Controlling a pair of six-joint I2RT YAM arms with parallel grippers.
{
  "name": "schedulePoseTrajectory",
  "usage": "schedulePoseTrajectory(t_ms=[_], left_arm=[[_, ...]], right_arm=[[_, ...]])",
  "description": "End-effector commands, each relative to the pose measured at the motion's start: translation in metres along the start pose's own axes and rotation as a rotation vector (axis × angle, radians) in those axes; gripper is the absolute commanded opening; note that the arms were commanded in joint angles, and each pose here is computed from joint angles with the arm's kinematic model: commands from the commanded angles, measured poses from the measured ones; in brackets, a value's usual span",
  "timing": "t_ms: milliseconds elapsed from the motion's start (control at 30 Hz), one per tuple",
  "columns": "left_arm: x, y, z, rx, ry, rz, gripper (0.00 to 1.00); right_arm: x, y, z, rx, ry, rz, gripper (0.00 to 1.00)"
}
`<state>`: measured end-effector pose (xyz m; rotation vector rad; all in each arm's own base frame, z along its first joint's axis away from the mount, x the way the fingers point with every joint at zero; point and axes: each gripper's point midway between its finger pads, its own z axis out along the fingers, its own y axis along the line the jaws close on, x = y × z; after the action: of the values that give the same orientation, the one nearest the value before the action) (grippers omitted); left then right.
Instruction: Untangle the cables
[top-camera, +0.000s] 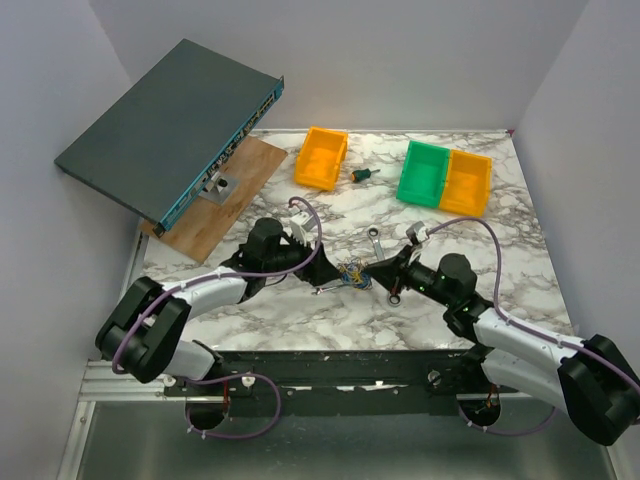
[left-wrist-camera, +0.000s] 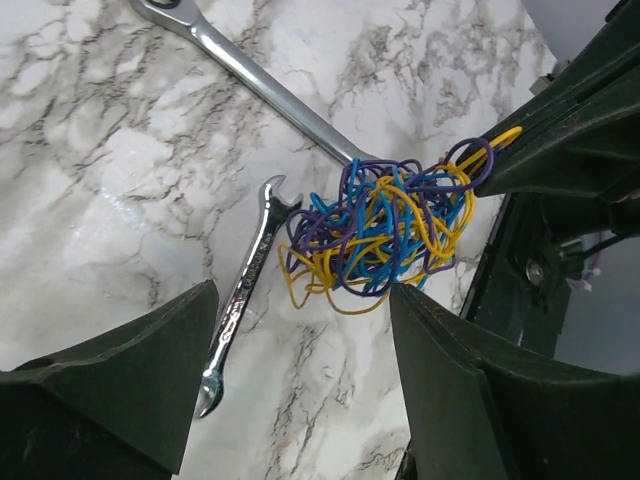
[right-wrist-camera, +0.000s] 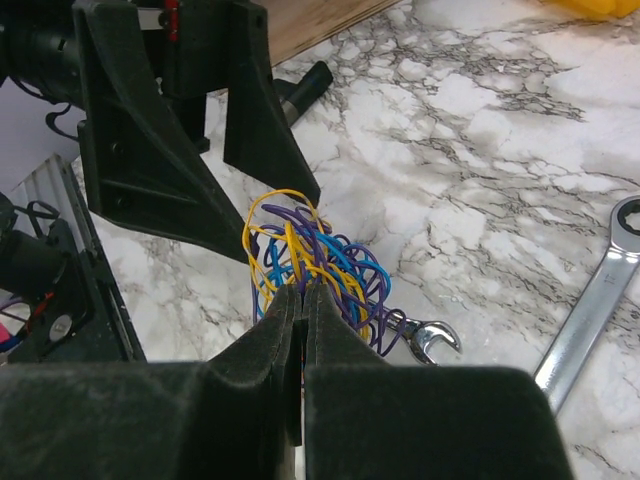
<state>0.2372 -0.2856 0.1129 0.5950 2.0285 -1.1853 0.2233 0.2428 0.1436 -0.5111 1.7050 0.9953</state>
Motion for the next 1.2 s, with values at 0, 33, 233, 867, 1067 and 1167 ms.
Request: schedulePoseTrajectory(t_ms=[0,33,233,867,1067,1167], left_arm=[[0.002,-0.024,0.008,0.151,0.049,0.004,0.73],[0.003,-0.026,0.010,0.159,0.055,0.012,0.74],[0.005,-0.040,0.015,0.210,0.064,0.050,0.75],[-0.034,0.032,-0.051,-0.248,-0.277,0.005,0.00],[-0.042,0.046,-0.085,-0.382,-0.439,-0.006,0.00],[-0.041,0.043,-0.089,-0.375,-0.450,0.013,0.00]], right_arm=[[-0.003,0.016,-0.001,-0.087,-0.016,-0.010,0.01],[-0.003,0.019,-0.001,-0.098,-0.015,-0.006,0.01],[-0.010,0.034,-0.008,-0.163,-0.041,0.013,0.01],[-0.050,-0.124,-0.120,0.923,-0.473,0.187,0.01],[-0.057,-0.129,-0.157,0.993,-0.658,0.243,0.01],[-0.058,-0.125,-0.153,0.956,-0.646,0.231,0.01]])
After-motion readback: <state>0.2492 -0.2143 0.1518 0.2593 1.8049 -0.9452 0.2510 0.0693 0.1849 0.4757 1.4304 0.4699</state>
